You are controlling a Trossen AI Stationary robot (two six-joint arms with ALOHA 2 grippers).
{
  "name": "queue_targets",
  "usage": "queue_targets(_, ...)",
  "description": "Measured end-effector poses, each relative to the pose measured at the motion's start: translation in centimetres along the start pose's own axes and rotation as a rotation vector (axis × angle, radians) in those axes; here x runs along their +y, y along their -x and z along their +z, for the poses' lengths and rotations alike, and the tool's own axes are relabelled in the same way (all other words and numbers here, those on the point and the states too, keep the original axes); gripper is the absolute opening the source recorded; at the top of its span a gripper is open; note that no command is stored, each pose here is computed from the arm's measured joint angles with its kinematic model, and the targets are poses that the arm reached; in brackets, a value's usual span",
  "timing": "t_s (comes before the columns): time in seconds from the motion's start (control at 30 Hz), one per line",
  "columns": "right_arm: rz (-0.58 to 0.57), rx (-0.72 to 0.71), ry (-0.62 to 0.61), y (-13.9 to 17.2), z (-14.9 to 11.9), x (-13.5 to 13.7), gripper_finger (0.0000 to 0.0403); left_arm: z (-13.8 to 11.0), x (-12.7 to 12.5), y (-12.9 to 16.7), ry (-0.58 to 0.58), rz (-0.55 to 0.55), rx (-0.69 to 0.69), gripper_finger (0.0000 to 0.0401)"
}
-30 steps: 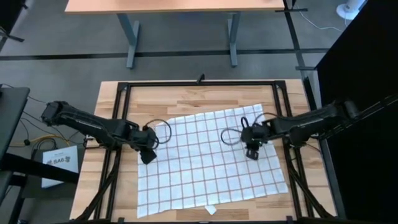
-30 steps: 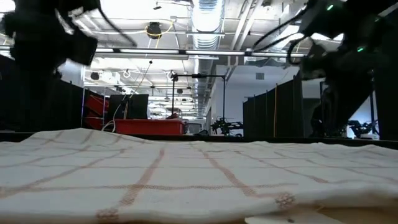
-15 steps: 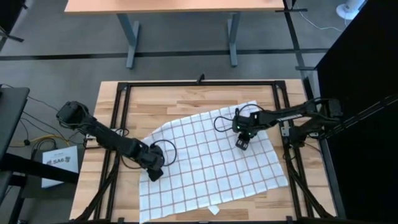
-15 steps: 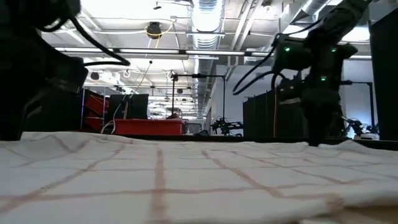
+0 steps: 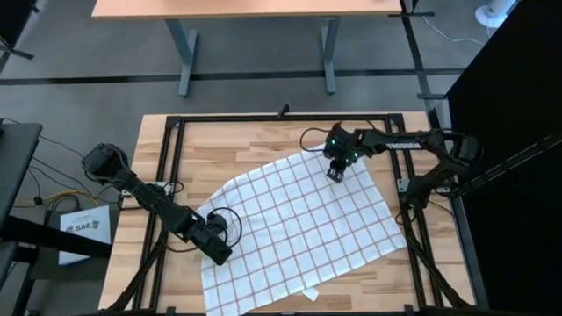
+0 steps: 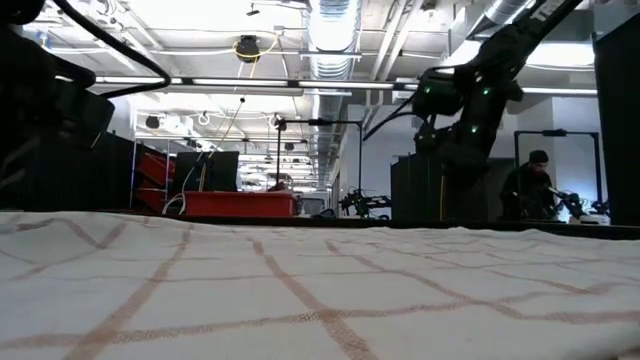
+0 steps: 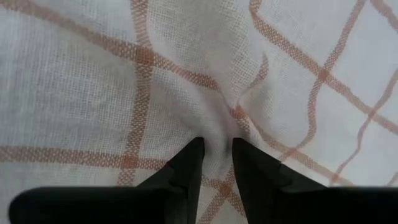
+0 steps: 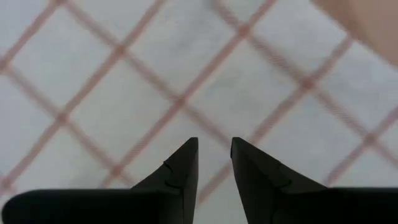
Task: Roll towel
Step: Roll the towel
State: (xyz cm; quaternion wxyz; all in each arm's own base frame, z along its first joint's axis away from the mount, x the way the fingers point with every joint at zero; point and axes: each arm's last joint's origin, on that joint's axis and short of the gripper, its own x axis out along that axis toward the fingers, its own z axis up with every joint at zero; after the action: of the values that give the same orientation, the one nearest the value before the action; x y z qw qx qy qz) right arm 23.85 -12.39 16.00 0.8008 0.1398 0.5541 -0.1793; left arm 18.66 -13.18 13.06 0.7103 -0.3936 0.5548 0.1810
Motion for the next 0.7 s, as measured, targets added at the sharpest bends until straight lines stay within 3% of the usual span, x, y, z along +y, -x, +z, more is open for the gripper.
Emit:
queue_targets(0.3,0.03,0.116,0.068,-4.3,2.4,-0.5,0.0086,-0.2,-0.6,0.0,0.017,-0.065,-0.001,0.0077)
queue_targets(0.57,0.021,0.006,0.196,-4.6,9.8,-0.8,0.0086,-0.2,-1.0,-0.1,0.019,-0.109,-0.002,0.0077)
queue_targets(0.7,0.022,0.038,0.237,-5.1,12.7,-1.1,0.0086,-0.1,-1.0,-0.1,0.014,-0.11,-0.003,0.0077)
